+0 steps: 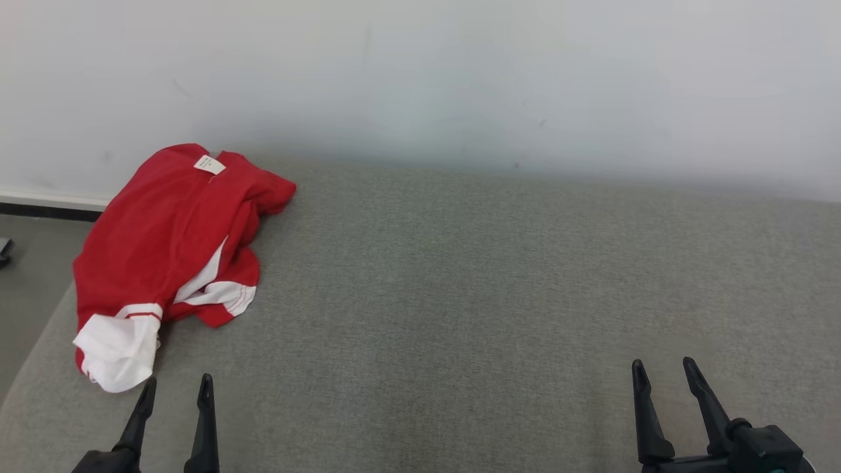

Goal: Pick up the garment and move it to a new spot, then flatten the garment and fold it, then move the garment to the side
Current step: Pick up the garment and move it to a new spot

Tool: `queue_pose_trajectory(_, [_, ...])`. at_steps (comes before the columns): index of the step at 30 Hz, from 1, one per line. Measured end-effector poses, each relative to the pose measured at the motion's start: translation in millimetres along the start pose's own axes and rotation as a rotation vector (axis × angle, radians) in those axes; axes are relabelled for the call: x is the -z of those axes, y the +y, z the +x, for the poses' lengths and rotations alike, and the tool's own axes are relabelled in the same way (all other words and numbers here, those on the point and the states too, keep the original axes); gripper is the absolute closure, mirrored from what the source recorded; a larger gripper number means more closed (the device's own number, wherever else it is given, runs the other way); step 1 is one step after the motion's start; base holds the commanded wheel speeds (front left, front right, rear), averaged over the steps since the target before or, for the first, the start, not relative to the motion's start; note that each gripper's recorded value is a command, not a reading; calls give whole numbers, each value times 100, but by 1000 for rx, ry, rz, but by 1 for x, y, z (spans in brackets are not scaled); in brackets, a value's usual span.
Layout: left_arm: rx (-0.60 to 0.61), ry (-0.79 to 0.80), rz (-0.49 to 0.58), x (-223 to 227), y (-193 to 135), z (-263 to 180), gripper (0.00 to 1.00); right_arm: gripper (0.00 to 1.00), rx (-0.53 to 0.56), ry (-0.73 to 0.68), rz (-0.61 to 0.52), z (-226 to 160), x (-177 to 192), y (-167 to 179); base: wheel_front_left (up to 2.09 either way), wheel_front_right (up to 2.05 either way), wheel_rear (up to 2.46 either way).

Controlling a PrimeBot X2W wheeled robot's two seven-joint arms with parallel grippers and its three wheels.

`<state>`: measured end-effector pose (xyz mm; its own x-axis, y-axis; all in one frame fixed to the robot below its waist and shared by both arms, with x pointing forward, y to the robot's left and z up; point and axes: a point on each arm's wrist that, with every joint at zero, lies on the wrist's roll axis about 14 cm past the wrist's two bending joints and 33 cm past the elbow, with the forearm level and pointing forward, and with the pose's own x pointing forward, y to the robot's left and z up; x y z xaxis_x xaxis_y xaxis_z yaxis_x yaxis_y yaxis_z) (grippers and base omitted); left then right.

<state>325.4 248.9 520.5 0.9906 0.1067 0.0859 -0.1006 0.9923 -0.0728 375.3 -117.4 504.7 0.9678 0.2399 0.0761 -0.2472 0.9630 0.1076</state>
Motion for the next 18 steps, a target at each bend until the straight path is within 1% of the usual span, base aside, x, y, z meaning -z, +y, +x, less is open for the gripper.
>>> queue_pose_trajectory(7, [-79, 1, 7, -1, 23, -17, 0, 0, -74, 15, 7, 13, 6, 23, 0, 0, 0])
queue_pose_trajectory(18, [-224, 6, 21, -3, 64, -53, 0, 0, -221, 42, 20, 33, 17, 71, 0, 0, 0])
